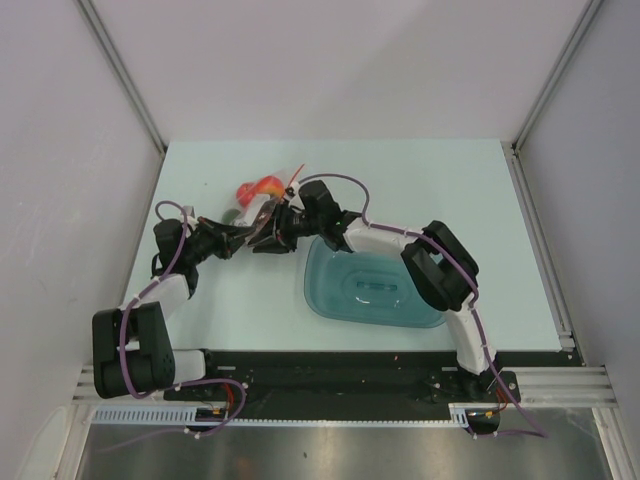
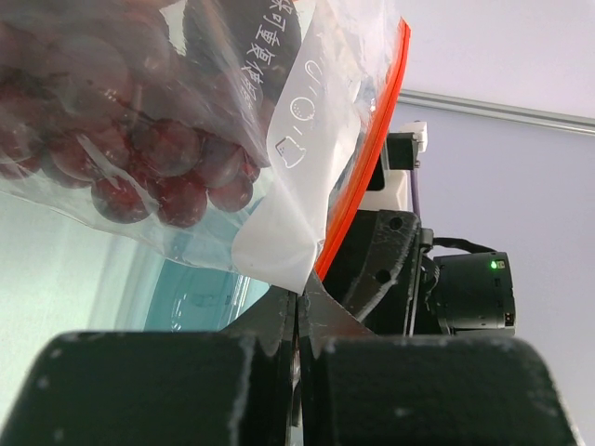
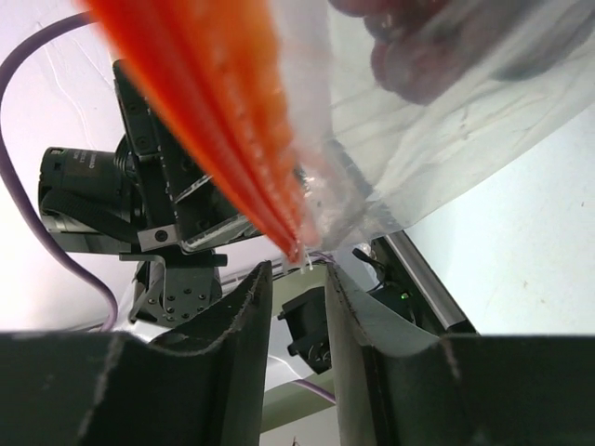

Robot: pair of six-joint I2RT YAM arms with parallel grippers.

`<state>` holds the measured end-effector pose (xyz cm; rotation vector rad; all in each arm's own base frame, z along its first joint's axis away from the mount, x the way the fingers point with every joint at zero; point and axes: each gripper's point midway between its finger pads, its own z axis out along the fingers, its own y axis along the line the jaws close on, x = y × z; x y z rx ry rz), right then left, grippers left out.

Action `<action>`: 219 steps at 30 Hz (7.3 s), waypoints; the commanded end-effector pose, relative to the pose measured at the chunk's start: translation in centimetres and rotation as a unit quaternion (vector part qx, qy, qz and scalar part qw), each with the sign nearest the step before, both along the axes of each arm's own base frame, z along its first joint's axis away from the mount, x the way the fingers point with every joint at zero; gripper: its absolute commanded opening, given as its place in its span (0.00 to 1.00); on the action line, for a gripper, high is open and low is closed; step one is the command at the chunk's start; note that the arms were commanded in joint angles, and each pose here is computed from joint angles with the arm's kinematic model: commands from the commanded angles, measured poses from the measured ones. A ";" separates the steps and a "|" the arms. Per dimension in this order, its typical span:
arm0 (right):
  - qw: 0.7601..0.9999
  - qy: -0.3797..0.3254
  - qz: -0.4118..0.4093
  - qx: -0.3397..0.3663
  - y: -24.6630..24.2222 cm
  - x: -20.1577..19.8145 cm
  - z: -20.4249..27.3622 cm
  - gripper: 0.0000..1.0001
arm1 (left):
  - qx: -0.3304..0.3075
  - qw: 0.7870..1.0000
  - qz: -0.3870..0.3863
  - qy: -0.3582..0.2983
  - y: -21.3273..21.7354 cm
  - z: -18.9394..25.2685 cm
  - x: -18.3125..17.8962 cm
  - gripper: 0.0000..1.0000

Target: Open the zip-top bag and remove the fake food

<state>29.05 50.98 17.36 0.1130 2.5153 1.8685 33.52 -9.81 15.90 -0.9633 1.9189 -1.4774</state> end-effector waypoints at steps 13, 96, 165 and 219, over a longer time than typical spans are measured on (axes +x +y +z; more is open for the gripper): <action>1.000 -0.012 -0.005 0.028 0.4 1.6 0.8 0.24 | -0.002 1.000 -0.015 -0.027 -0.5 1.6 -0.1 0.00; 0.994 -0.055 -0.001 0.096 -1.0 1.1 4.6 0.00 | 0.128 0.989 -0.034 0.061 1.1 -1.2 -1.1 0.71; 0.979 -0.054 -0.196 -0.027 -14.8 18.8 1.3 0.00 | 0.127 0.990 -0.032 0.052 0.4 -1.4 -2.2 0.00; 0.991 -0.074 -0.076 -0.079 -7.6 12.1 -2.0 0.40 | 0.137 0.989 -0.052 0.029 0.2 -1.2 -1.8 0.01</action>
